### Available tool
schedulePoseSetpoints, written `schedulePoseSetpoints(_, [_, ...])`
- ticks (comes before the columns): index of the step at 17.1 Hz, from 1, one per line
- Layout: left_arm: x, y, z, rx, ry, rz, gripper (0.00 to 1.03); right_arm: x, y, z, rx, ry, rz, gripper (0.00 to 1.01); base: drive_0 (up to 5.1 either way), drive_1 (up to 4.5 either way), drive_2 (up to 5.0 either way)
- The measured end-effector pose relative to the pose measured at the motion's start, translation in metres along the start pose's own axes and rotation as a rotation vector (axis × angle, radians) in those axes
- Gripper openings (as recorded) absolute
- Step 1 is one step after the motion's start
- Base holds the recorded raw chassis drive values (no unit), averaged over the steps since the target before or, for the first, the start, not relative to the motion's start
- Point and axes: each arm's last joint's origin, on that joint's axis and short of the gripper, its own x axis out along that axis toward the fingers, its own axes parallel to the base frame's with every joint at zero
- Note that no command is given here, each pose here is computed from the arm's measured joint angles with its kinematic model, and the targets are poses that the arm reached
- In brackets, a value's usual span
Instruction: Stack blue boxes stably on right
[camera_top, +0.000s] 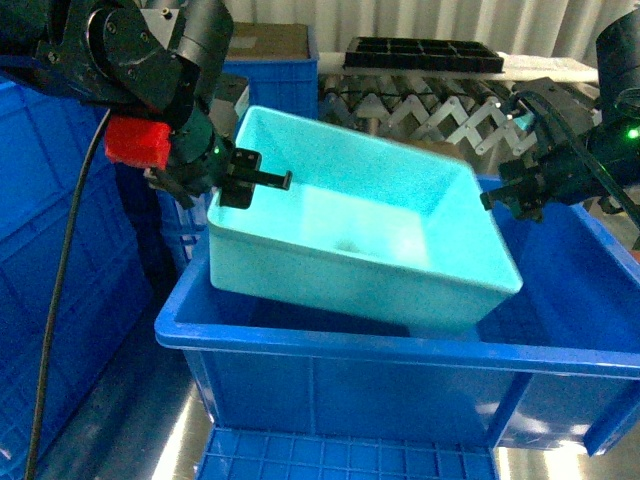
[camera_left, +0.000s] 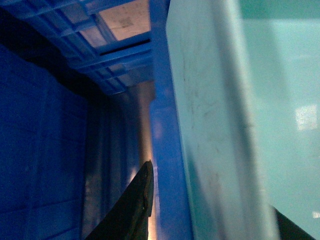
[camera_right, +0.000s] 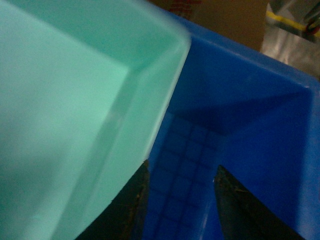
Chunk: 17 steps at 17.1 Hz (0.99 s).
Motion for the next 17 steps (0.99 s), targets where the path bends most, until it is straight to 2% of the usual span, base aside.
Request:
schedulePoseSetpoints(1, [0.000,0.001,0.000,0.022,0.002,-0.008,0.46,-0.001,-0.006,-0.001,-0.016,0.001,-0.016,0.49,0.0,0.00,0.0])
schedulePoseSetpoints(2, [0.000,0.000,-0.001,0.034,0.006,0.010,0.57,-0.001,-0.009,-0.002,-0.020,0.003,-0.023,0.60,0.0,0.00,0.0])
schedulePoseSetpoints(7, [0.000,0.005,0.001,0.038,-0.001,0.028,0.73,-0.001,-0.012,-0.003,-0.029,0.006,-0.030,0.77,0.0,0.00,0.0])
schedulePoseSetpoints(9, [0.001,0.009,0.000,0.034,0.004,0.036,0.91,-0.001,-0.011,-0.003,-0.033,0.006,-0.030,0.95,0.0,0.00,0.0])
schedulePoseSetpoints(10, [0.002,0.010,0.000,0.036,0.006,0.039,1.00,-0.001,-0.011,-0.003,-0.033,0.006,-0.030,1.00,0.0,0.00,0.0])
schedulePoseSetpoints(11, [0.002,0.010,0.000,0.036,0.004,0.039,0.97,-0.001,-0.009,-0.002,-0.037,0.005,-0.026,0.97,0.0,0.00,0.0])
schedulePoseSetpoints(17, [0.001,0.008,0.000,0.040,0.003,0.034,0.98,-0.001,-0.009,-0.002,-0.037,0.004,-0.025,0.98,0.0,0.00,0.0])
